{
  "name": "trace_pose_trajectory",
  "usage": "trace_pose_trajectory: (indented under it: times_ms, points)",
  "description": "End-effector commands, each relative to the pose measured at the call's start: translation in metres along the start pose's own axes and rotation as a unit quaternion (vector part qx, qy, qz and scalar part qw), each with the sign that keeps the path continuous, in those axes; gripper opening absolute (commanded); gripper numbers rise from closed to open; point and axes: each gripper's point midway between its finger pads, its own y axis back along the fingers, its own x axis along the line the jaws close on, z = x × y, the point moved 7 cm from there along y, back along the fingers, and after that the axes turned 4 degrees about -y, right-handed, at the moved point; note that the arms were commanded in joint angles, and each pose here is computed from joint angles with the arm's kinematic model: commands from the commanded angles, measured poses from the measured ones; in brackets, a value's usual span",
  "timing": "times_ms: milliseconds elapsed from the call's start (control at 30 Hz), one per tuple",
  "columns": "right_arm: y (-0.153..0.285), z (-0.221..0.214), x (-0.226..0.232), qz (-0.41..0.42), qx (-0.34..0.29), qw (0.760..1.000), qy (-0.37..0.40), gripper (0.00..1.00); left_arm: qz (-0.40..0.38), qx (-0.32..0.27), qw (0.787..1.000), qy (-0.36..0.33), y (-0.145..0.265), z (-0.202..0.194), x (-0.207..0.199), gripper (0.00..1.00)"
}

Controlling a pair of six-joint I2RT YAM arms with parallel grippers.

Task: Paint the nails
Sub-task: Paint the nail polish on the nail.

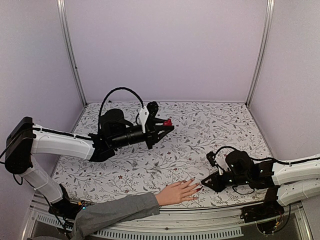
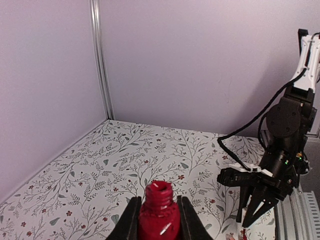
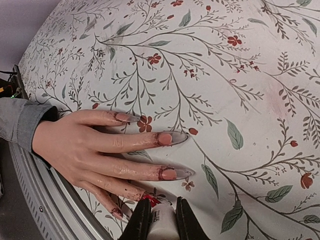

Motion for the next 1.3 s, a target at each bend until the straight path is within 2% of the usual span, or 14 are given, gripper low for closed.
trace_pose_trajectory:
  times_ms: [0,800,1033,1267]
  points:
    - [0.002,0.000,0.000,-0.013,-0.002,1.000,-0.005,0.00,0.012,-0.014,1.000,-0.003,-0.001,0.006,0.007,0.00]
    - [0.010,0.001,-0.002,-0.013,-0.021,1.000,-0.012,0.00,0.012,-0.016,1.000,-0.001,-0.001,0.006,0.008,0.00]
    - [0.018,0.005,0.007,0.028,-0.041,0.999,0.008,0.00,0.011,-0.016,1.000,-0.001,-0.001,0.006,0.007,0.00]
    - [0.011,0.005,0.015,0.047,-0.025,0.998,0.024,0.00,0.011,-0.018,1.000,-0.002,-0.001,0.007,0.007,0.00]
